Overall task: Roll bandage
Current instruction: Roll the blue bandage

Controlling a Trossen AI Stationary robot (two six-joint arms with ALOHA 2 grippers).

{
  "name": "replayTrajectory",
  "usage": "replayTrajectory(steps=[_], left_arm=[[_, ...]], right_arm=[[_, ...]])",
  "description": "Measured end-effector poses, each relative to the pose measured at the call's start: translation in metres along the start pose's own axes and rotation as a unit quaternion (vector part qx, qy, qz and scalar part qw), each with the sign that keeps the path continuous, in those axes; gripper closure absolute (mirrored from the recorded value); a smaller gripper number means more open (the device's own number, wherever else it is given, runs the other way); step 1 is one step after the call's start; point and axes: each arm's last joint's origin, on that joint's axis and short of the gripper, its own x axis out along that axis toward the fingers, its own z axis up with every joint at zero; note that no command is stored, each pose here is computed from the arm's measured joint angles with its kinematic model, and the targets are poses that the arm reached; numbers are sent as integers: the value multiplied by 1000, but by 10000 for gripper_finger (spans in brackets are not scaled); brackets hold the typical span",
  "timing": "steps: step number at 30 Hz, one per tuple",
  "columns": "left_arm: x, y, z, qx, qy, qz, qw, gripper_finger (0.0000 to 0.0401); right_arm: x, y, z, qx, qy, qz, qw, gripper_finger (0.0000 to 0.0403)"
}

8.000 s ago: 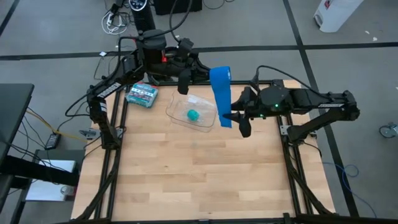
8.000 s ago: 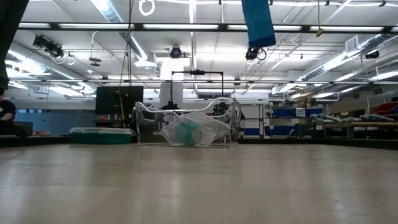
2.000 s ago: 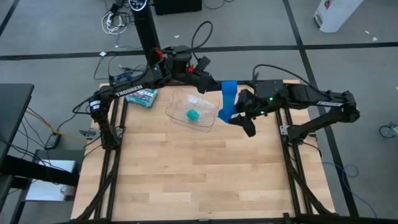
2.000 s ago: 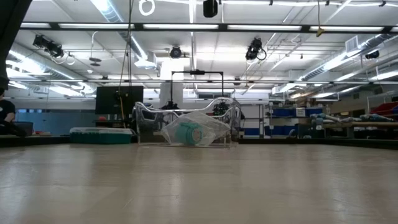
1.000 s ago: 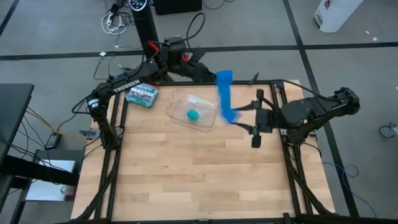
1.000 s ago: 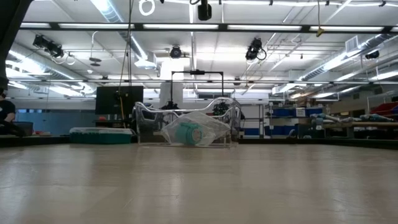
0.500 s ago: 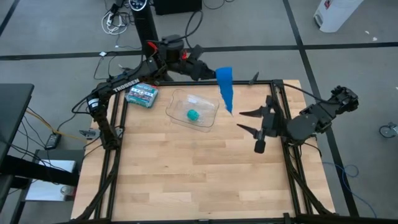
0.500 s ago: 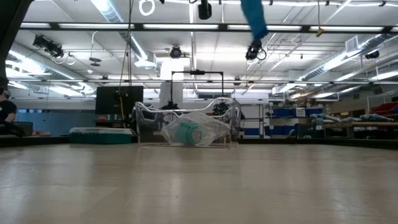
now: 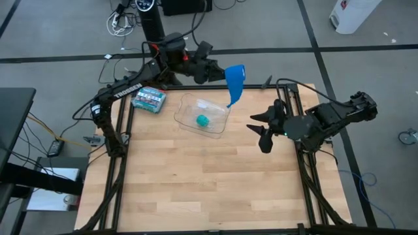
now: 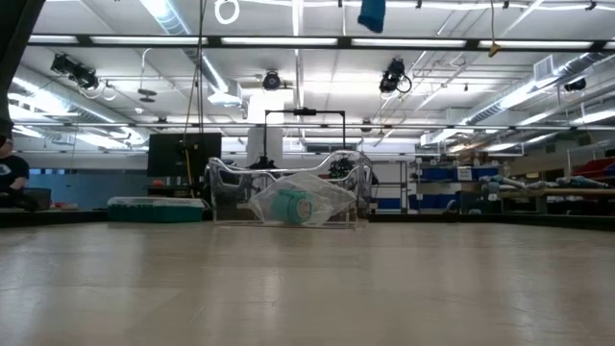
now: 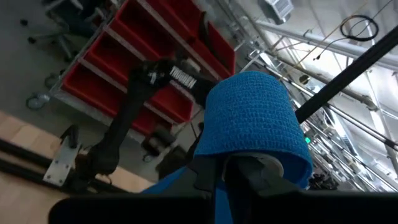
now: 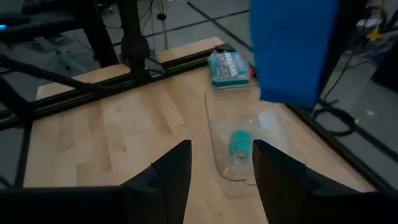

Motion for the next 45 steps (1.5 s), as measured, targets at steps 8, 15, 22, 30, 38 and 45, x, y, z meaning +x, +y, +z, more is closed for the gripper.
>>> replayTrajectory(steps=[8, 15, 22, 30, 38, 45], left_arm=[[0, -23, 6, 17, -2, -16, 1000, 376], [6, -31, -3, 17, 16, -23, 999, 376], [11, -37, -8, 16, 18, -29, 999, 376], [12, -37, -7, 17, 4, -16, 1000, 376], [12, -37, -7, 16, 4, -16, 1000, 376], [11, -37, -6, 20, -1, -19, 1000, 376]], right_arm=[[6, -16, 7, 19, 12, 6, 1000, 245], [17, -30, 15, 11, 25, 33, 999, 252], [26, -36, 25, -15, 10, 78, 997, 252], [57, -24, 30, -50, 15, 175, 983, 253], [70, -19, 27, -53, 24, 167, 984, 350], [61, -29, 26, -46, 39, 154, 986, 396]])
